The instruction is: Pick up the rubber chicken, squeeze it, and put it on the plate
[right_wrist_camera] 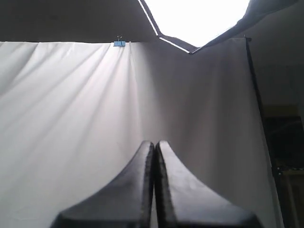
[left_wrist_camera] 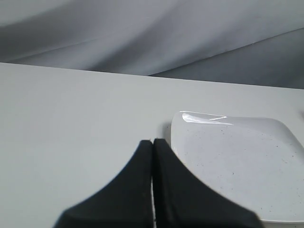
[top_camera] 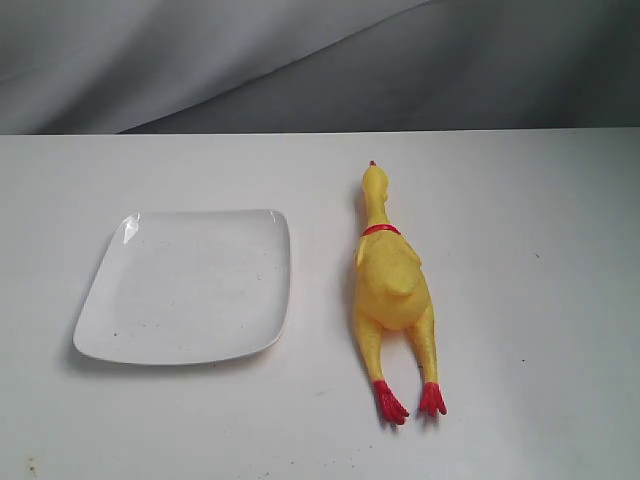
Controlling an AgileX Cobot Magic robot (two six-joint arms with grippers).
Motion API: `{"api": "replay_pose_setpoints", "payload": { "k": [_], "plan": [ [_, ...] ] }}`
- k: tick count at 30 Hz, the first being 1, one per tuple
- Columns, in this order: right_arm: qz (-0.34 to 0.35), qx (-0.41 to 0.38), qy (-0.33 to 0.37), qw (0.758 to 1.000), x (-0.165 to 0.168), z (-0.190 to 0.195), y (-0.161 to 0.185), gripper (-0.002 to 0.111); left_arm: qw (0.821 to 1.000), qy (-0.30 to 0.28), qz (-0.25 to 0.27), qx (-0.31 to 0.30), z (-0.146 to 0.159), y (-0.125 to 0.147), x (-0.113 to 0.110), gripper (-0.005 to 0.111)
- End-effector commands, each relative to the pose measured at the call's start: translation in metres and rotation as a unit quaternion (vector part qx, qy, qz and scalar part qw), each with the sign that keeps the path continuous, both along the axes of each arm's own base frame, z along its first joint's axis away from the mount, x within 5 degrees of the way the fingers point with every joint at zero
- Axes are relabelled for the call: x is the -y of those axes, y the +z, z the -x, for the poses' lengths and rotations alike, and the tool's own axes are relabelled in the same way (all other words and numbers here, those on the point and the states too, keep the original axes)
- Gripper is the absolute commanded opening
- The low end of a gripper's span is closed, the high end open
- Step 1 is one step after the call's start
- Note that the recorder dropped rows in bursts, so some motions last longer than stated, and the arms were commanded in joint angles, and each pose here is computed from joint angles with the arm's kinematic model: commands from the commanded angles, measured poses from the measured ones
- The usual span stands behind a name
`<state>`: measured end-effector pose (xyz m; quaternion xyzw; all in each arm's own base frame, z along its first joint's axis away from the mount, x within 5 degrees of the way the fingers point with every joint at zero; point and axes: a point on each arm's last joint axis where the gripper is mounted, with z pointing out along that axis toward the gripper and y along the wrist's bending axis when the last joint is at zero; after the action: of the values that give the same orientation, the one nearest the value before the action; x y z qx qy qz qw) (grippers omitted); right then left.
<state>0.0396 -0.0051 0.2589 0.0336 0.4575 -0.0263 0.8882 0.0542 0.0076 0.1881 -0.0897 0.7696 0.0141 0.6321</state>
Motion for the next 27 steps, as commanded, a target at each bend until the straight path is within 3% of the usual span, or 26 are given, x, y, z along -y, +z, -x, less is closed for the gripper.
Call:
{"api": "replay_pose_setpoints", "payload": {
  "k": [1,3,5,7,13,17,23,27],
  "plan": [
    [-0.013,0.021,0.008,1.0,0.0,0.002,0.002,0.0,1.0,0.002,0.001,0.003,0.0,-0.001,0.0,0.0],
    [-0.062,0.061,0.049,0.995,0.0,0.006,0.007,0.0,1.0,0.002,0.001,0.003,0.0,-0.001,0.0,0.0],
    [-0.156,0.082,0.133,0.975,-0.001,0.008,0.008,0.0,1.0,0.002,0.001,0.003,0.0,-0.001,0.0,0.0],
    [-0.19,0.084,0.165,0.964,-0.002,0.008,0.008,0.0,1.0,0.002,0.001,0.003,0.0,-0.001,0.0,0.0],
    [-0.177,0.016,0.169,0.97,-0.007,0.008,0.038,0.0,1.0,0.002,0.001,0.003,0.0,-0.001,0.0,0.0],
    [-0.101,-0.061,0.12,0.986,-0.009,-0.005,0.075,0.0,1.0,0.002,0.001,0.003,0.0,-0.001,0.0,0.0],
    [-0.082,-0.165,0.069,0.98,-0.002,-0.058,0.121,0.0,1.0,0.002,0.001,0.003,0.0,-0.001,0.0,0.0],
    [-0.061,-0.268,0.013,0.962,0.008,-0.107,0.132,0.0,1.0,0.002,0.001,0.003,0.0,-0.001,0.0,0.0]
  ]
}}
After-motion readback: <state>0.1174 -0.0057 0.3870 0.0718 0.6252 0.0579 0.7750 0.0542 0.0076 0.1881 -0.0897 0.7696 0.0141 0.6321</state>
